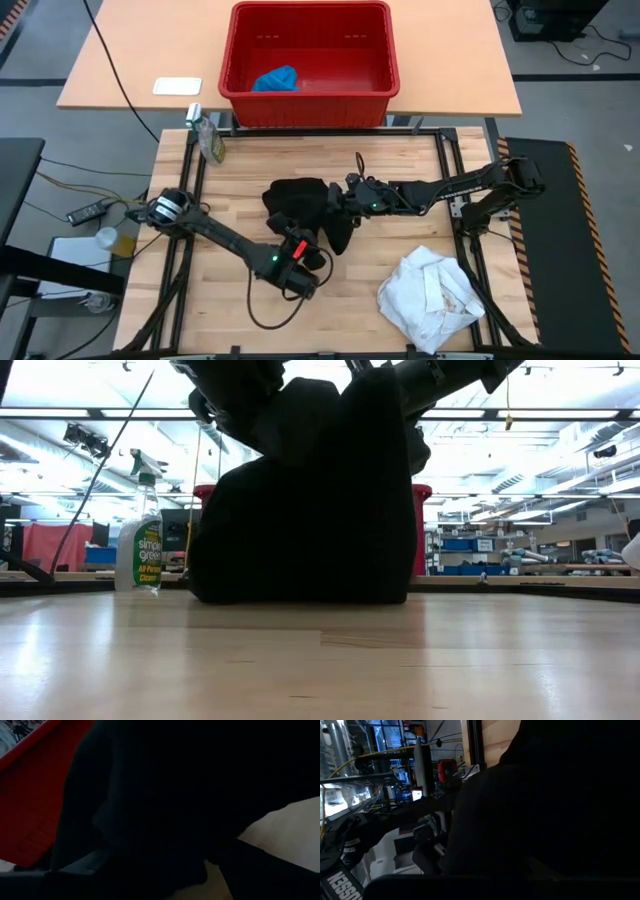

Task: Fold laundry
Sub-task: Fold the black shirt

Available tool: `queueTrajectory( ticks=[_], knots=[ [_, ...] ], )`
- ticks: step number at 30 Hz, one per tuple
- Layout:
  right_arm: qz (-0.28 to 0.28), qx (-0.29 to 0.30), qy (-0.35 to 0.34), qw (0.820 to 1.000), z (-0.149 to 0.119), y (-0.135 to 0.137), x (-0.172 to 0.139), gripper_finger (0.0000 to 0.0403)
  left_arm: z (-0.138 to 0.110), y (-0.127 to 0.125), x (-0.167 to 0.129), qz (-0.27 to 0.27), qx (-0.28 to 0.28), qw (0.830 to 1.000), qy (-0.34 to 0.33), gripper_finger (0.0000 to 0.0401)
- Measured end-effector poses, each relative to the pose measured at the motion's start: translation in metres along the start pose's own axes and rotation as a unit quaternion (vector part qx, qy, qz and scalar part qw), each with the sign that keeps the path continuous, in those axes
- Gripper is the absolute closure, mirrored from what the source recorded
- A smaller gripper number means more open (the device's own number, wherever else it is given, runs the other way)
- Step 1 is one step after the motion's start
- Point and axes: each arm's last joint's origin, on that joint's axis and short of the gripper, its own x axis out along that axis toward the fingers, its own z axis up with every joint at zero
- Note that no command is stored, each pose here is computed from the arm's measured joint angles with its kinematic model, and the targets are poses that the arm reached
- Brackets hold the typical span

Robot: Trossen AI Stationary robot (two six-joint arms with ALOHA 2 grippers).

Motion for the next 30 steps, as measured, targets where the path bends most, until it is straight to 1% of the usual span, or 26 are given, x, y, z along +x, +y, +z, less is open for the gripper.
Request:
queueTrajectory(
  ticks=[3, 5, 7, 9, 10, 11, 12, 14, 15, 16, 18, 19, 22, 24, 27, 30],
  knots=[
    [0.0, -0.001, 0.001, 1.0, 0.0, 0.0, 0.0, 0.0388, 0.001, 0.001, 0.005, 0.002, 0.007, 1.0, 0.006, 0.0159],
    [0.0, -0.002, 0.001, 1.0, -0.001, 0.0, 0.0, 0.0388, 0.001, 0.003, 0.008, 0.0, 0.01, 1.0, 0.018, 0.0202],
    [0.0, -0.004, 0.001, 1.0, -0.001, 0.0, 0.0, 0.0388, 0.0, 0.005, 0.011, -0.001, 0.022, 0.999, 0.035, 0.0261],
    [0.002, -0.017, 0.006, 1.0, -0.001, 0.0, 0.0, 0.0387, -0.001, 0.009, 0.01, 0.002, 0.038, 0.998, 0.046, 0.0337],
    [0.004, -0.027, 0.012, 1.0, -0.001, 0.001, 0.0, 0.0387, -0.001, 0.013, 0.008, 0.003, 0.044, 0.998, 0.049, 0.0367],
    [0.005, -0.043, 0.024, 0.999, -0.002, 0.001, 0.0, 0.0387, 0.002, 0.017, 0.004, 0.001, 0.041, 0.998, 0.048, 0.038],
    [0.005, -0.067, 0.042, 0.997, -0.003, 0.001, 0.0, 0.0387, 0.006, 0.023, -0.001, -0.005, 0.035, 0.998, 0.047, 0.0384],
    [0.006, -0.136, 0.089, 0.987, -0.004, 0.0, 0.0, 0.0387, 0.015, 0.035, -0.011, -0.026, 0.031, 0.998, 0.048, 0.0387],
    [0.008, -0.182, 0.12, 0.976, -0.005, 0.0, 0.0, 0.0387, 0.019, 0.041, -0.017, -0.044, 0.038, 0.997, 0.054, 0.039],
    [0.012, -0.231, 0.151, 0.961, -0.005, -0.002, -0.001, 0.0387, 0.023, 0.046, -0.022, -0.067, 0.043, 0.995, 0.062, 0.0392],
    [0.024, -0.314, 0.207, 0.926, -0.005, -0.004, -0.002, 0.0387, 0.031, 0.055, -0.034, -0.127, 0.053, 0.987, 0.08, 0.0395],
    [0.028, -0.349, 0.229, 0.908, -0.006, -0.006, -0.002, 0.0387, 0.034, 0.058, -0.039, -0.162, 0.061, 0.981, 0.086, 0.0395],
    [0.043, -0.452, 0.267, 0.85, -0.008, -0.012, -0.004, 0.0387, 0.039, 0.058, -0.052, -0.265, 0.09, 0.955, 0.103, 0.0395],
    [0.035, -0.495, 0.279, 0.822, -0.01, -0.017, -0.005, 0.0387, 0.04, 0.055, -0.059, -0.318, 0.109, 0.936, 0.104, 0.0395],
    [0.019, -0.532, 0.304, 0.79, -0.012, -0.025, -0.007, 0.0386, 0.039, 0.051, -0.066, -0.373, 0.135, 0.912, 0.107, 0.0395],
    [0.014, -0.557, 0.332, 0.761, -0.017, -0.031, -0.01, 0.0383, 0.038, 0.049, -0.067, -0.402, 0.159, 0.895, 0.108, 0.0395]
  ],
)
